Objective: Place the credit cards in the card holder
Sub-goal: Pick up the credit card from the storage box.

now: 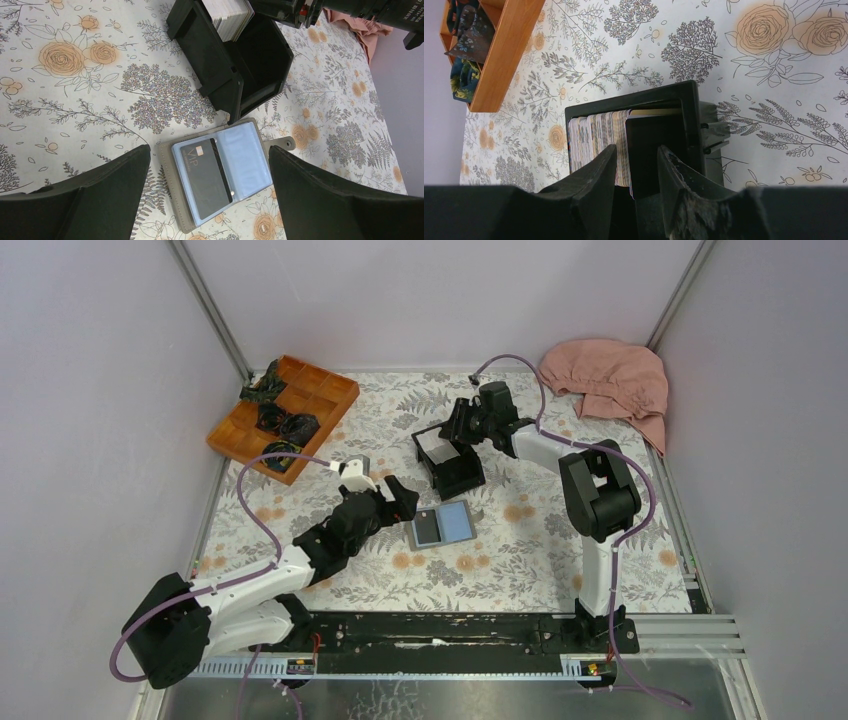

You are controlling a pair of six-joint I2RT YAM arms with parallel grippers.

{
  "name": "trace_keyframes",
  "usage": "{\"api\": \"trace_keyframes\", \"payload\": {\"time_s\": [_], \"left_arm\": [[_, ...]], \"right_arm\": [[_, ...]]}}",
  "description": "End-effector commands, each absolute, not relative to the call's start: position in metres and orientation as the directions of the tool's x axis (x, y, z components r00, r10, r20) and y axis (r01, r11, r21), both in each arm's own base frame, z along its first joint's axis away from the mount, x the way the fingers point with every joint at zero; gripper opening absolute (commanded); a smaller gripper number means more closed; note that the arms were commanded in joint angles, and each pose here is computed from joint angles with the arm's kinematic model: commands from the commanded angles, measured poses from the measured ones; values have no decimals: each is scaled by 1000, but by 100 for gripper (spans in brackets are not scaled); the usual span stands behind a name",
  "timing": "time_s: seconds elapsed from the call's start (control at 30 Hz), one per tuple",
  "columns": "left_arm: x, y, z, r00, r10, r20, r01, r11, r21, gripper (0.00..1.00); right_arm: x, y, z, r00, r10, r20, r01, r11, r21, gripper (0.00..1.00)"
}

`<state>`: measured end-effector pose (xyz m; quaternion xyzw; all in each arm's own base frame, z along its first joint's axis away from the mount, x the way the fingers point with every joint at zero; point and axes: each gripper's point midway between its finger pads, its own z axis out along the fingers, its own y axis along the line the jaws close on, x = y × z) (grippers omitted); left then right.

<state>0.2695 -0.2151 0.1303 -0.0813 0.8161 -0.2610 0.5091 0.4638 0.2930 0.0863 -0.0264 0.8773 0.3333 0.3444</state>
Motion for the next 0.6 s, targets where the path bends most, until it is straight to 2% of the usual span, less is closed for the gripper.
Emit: {"api": "trace_keyframes", "payload": {"time_s": [0.0, 0.57], "left_arm": [[277, -212, 145, -431, -424, -796, 120, 848, -517, 94], [277, -213, 146, -433, -427, -794, 118, 846, -519, 93]], "right_arm": [[456, 303, 126, -743, 192, -640, -331, 727, 602, 43], [453, 305, 140, -733, 201, -649, -348, 710, 613, 43]]}}
